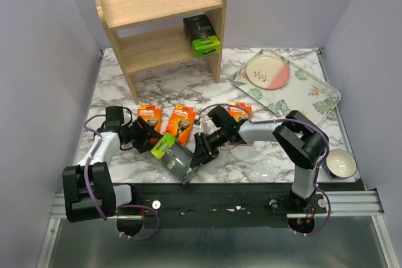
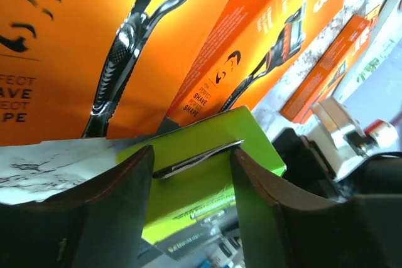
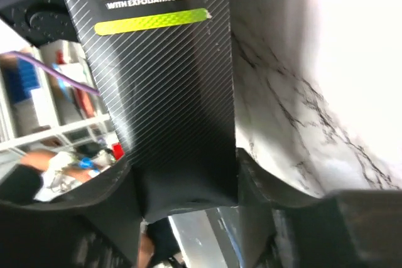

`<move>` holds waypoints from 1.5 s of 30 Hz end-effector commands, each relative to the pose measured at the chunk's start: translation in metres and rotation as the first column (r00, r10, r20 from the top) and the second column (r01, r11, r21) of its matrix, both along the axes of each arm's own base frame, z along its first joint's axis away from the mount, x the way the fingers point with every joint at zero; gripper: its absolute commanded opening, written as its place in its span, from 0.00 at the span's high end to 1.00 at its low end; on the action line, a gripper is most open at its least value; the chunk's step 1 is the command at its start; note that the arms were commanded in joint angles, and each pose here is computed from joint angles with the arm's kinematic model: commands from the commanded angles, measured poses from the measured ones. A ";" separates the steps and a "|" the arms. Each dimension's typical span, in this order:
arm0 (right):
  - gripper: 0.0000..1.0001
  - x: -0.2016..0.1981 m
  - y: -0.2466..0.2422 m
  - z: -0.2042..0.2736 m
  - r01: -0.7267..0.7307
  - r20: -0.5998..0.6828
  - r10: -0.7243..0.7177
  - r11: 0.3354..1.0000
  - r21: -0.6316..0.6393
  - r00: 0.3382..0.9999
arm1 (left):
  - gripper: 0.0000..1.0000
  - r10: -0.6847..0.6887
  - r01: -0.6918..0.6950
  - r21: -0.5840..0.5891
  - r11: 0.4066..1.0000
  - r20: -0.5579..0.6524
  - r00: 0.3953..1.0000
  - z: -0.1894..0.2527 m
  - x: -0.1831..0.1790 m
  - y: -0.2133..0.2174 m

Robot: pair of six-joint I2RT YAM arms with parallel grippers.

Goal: Place and organize the shaving razors onto the shelf

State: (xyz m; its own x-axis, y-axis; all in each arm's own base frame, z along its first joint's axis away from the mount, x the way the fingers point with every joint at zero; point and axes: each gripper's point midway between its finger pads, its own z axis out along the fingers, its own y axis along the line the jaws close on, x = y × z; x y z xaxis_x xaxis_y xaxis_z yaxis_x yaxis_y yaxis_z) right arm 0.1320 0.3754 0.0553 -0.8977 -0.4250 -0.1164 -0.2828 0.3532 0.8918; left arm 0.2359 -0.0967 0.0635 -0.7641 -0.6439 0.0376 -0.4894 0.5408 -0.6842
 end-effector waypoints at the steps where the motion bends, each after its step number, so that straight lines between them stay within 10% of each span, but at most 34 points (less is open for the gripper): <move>1: 0.66 0.021 -0.005 0.047 -0.205 0.301 0.173 0.976 0.078 0.938 | 0.35 -0.128 0.105 0.115 0.988 0.209 0.970 0.040 0.021 0.008; 7: 0.77 0.047 -0.040 0.082 -0.492 0.576 0.407 0.871 -0.009 0.709 | 0.02 -0.332 0.239 0.253 0.937 0.448 0.830 0.103 0.031 0.004; 10: 0.75 0.059 -0.059 0.086 -0.549 0.639 0.473 0.831 -0.092 0.607 | 0.01 -0.430 0.268 0.353 0.896 0.547 0.718 0.139 0.033 0.000; 18: 0.73 0.084 -0.088 0.089 -0.590 0.740 0.573 0.749 -0.300 0.352 | 0.01 -0.792 0.310 0.729 0.610 0.555 0.253 0.209 0.027 -0.003; 27: 0.72 0.118 -0.084 0.126 -0.526 0.823 0.545 0.753 -0.395 0.162 | 0.01 -0.892 0.508 0.822 0.257 0.404 -0.203 0.186 -0.021 -0.069; 41: 0.71 0.137 -0.073 0.173 -0.464 0.875 0.479 0.792 -0.397 0.069 | 0.02 -0.874 0.459 0.844 0.276 0.419 -0.246 0.162 -0.022 -0.123; 45: 0.71 0.139 -0.070 0.185 -0.449 0.885 0.461 0.804 -0.390 0.057 | 0.16 -0.870 0.481 0.828 0.288 0.436 -0.230 0.158 -0.021 -0.127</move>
